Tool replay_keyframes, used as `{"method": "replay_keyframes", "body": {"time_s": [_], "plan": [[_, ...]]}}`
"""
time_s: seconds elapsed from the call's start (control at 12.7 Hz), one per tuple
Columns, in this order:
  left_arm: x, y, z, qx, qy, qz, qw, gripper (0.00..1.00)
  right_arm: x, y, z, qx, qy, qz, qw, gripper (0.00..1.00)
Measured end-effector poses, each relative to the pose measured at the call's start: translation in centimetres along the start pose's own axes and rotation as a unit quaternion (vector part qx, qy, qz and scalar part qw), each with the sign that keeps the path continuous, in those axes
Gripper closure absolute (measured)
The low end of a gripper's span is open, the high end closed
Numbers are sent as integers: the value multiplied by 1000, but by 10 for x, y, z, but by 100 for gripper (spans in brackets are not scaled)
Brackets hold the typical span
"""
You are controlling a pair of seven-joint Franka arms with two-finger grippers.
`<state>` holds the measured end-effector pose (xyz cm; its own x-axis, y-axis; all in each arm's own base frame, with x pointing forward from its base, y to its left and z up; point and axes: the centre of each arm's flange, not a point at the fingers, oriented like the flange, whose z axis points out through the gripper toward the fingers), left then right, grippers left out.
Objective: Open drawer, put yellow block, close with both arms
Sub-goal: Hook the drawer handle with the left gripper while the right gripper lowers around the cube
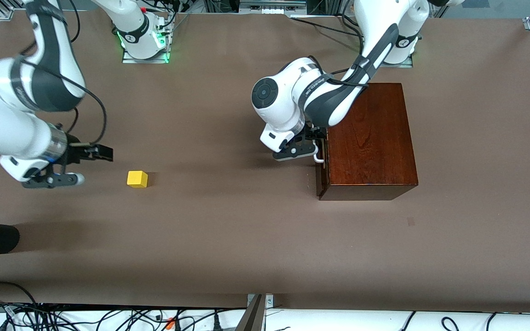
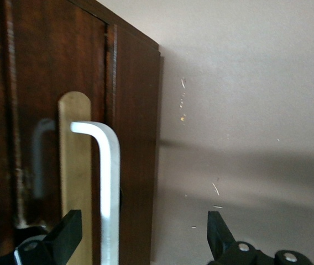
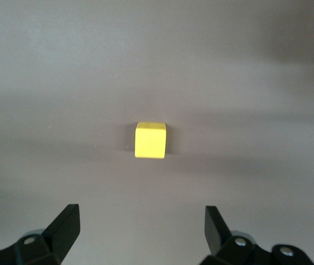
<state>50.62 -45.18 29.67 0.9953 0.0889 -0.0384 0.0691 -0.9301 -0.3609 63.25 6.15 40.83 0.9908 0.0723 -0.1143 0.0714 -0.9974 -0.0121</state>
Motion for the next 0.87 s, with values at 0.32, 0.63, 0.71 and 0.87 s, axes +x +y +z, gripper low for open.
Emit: {"method": "replay_keyframes", "body": {"time_s": [0.32,0.63,0.71,0.87], "plan": [[1,1,1,4,12,4,1000,0,0,-2,78,-2,21,0,1000,0],[1,6,12,11,9,8,1000,0,-6,-1,122,15,29,18,999,0],[-1,9,18,13,6,10,1000,0,-8,-1,135,20,31,24,999,0],[-3,13,23,16,3,13,1000,0,-13,2,162,19,39,29,999,0]]}}
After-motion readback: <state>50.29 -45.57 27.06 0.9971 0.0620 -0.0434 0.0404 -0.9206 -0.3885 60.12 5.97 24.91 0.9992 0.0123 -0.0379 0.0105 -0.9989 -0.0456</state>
